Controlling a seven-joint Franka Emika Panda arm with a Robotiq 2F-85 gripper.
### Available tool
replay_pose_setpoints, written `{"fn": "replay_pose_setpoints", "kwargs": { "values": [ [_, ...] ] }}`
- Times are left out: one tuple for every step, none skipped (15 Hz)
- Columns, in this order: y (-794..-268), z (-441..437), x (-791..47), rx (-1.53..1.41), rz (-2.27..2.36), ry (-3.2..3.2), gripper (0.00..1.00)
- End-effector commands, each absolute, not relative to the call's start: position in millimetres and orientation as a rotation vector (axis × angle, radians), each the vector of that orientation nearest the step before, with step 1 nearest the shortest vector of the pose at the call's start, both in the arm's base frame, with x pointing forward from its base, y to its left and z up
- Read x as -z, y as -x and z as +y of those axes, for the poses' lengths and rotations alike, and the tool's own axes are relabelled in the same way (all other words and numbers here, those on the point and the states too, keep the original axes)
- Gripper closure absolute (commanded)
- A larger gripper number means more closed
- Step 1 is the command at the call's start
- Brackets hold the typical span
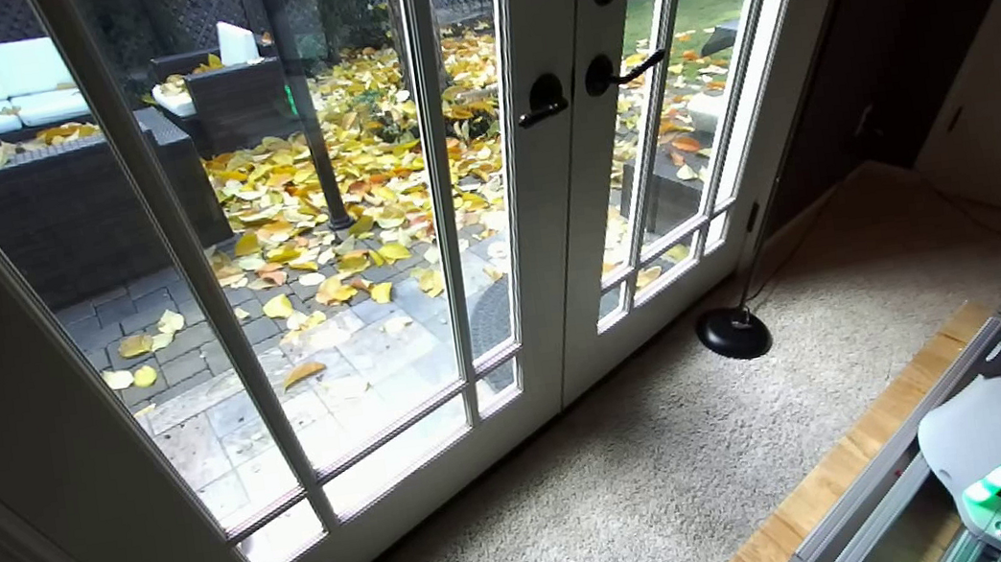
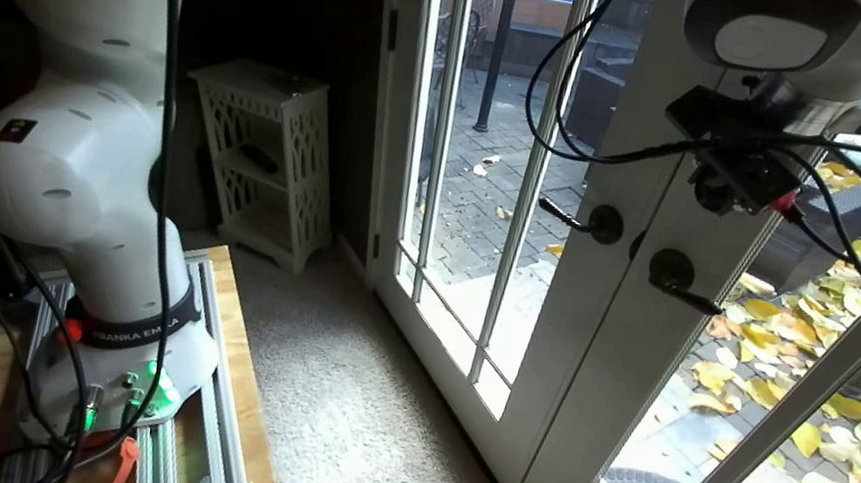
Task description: Turn the lock on the right door.
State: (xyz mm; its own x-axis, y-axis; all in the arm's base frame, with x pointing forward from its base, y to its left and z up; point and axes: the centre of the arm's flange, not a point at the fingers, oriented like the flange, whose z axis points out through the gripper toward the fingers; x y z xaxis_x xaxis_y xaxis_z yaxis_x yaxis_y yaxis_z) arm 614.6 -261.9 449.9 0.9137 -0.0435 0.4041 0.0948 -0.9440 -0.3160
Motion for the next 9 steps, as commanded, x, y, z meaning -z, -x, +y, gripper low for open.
{"fn": "replay_pose_setpoints", "kwargs": {
  "values": [
    [-627,-264,-449,0.609,-0.040,2.750,0.62],
    [-626,-264,-450,0.609,-0.035,2.751,0.73],
    [-625,-265,-450,0.609,-0.031,2.752,0.77],
    [-625,-264,-450,0.607,-0.028,2.753,0.85],
    [-625,-264,-450,0.604,-0.029,2.753,0.90],
    [-625,-262,-450,0.603,-0.031,2.752,0.99],
    [-624,-259,-450,0.598,-0.044,2.757,1.00],
    [-623,-257,-451,0.593,-0.052,2.762,0.98],
    [-623,-253,-451,0.592,-0.074,2.777,0.97]
  ]
}}
